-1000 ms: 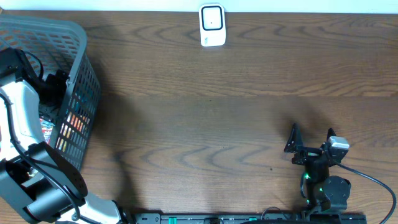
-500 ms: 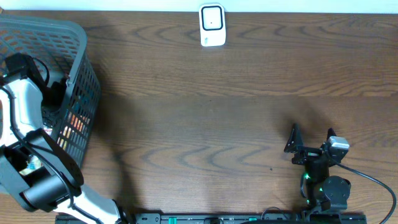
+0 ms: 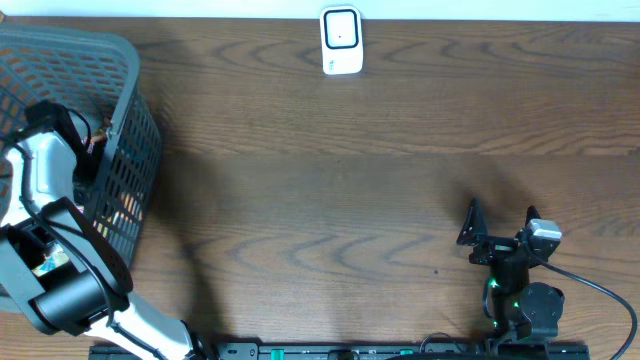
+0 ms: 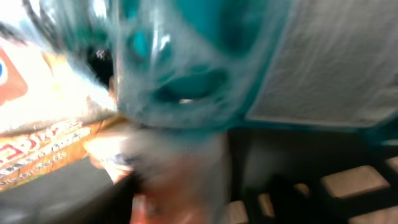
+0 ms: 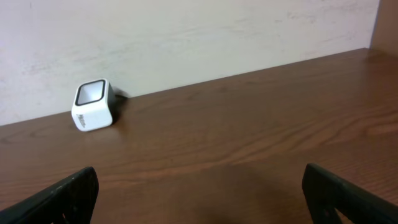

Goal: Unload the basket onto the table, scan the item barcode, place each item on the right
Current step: 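Grasp the small white tissue pack in the basket with the left gripper, then carry the tissue pack out and drop it on the table centre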

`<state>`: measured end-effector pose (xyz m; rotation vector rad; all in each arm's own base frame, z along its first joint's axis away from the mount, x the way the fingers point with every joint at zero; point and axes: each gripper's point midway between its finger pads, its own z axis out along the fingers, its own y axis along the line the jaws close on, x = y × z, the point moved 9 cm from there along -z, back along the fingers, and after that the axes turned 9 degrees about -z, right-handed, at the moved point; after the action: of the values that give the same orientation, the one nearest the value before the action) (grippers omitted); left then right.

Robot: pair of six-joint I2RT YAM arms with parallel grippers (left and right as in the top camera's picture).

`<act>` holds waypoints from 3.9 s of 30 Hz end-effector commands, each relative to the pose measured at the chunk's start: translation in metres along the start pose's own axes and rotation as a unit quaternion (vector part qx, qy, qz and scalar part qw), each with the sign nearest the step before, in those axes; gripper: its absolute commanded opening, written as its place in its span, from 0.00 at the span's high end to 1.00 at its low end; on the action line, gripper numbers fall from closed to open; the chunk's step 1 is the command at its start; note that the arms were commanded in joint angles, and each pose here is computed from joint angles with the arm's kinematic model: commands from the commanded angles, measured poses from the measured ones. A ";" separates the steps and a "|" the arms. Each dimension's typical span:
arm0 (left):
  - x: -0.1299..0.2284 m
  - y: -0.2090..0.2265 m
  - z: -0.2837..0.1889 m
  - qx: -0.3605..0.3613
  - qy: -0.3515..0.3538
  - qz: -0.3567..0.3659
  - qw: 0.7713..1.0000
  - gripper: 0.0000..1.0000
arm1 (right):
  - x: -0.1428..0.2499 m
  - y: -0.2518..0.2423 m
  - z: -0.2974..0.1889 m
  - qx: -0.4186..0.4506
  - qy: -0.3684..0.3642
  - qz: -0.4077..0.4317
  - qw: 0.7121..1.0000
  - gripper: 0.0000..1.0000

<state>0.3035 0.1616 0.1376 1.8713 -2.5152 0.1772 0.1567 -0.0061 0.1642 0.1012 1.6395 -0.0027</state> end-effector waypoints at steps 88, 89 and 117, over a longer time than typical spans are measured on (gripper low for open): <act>0.415 -0.128 0.046 0.044 -0.047 0.499 0.864 0.48 | 0.001 0.001 0.000 -0.003 0.001 0.005 1.000 0.01; 0.416 -0.128 0.046 0.045 -0.047 0.501 0.863 0.43 | 0.001 0.001 0.000 -0.003 0.001 0.005 1.000 0.01; 0.321 -0.063 -0.244 0.310 -0.334 0.445 0.770 0.02 | 0.001 0.001 0.000 -0.004 0.001 0.005 1.000 0.01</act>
<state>0.2676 -0.1806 0.3706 0.3800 -3.8431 0.6908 0.1567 -0.0060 0.1642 0.1009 1.6395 -0.0024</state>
